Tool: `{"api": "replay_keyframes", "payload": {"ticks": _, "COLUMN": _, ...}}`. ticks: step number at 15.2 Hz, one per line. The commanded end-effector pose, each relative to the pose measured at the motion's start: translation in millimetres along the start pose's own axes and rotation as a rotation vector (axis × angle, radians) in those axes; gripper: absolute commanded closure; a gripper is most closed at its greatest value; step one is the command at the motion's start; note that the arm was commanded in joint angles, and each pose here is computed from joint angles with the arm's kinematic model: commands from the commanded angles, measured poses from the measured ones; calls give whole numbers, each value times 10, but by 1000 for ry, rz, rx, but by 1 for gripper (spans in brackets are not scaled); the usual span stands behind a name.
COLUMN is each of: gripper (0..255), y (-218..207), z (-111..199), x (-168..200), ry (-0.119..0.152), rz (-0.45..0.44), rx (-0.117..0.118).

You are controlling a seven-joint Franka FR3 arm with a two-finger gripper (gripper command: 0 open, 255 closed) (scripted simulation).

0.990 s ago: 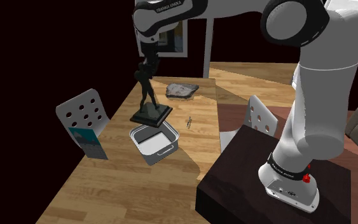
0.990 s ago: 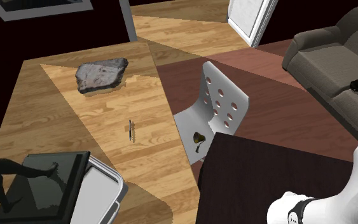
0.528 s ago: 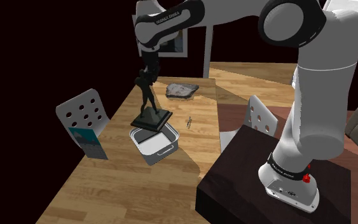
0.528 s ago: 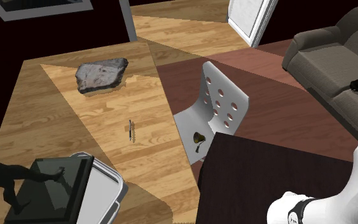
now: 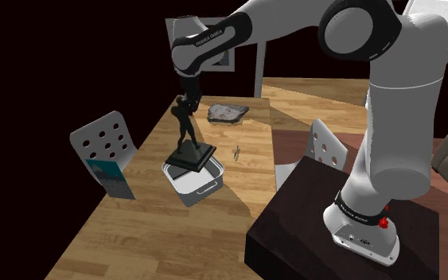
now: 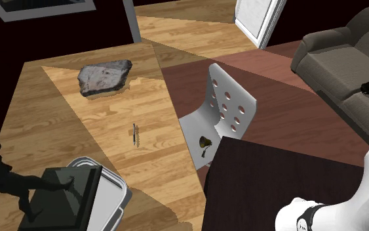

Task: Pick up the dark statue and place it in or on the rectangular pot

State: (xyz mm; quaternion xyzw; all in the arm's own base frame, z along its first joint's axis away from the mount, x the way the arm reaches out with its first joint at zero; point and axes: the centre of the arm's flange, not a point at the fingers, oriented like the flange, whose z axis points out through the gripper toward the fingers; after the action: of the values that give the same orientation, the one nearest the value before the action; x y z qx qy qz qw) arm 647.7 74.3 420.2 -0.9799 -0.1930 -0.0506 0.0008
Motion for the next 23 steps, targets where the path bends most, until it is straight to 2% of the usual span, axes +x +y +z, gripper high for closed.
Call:
{"api": "replay_keyframes", "payload": {"ticks": 1, "gripper": 255, "y": 1, "z": 91, "x": -8, "ry": 3, "rz": 0, "rx": -1}}
{"api": "replay_keyframes", "payload": {"ticks": 15, "gripper": 255, "y": -12, "z": 863, "x": -85, "ry": 3, "rz": 0, "rx": -1}}
{"api": "replay_keyframes", "payload": {"ticks": 23, "gripper": 255, "y": -12, "z": 863, "x": -85, "ry": 3, "rz": 0, "rx": -1}}
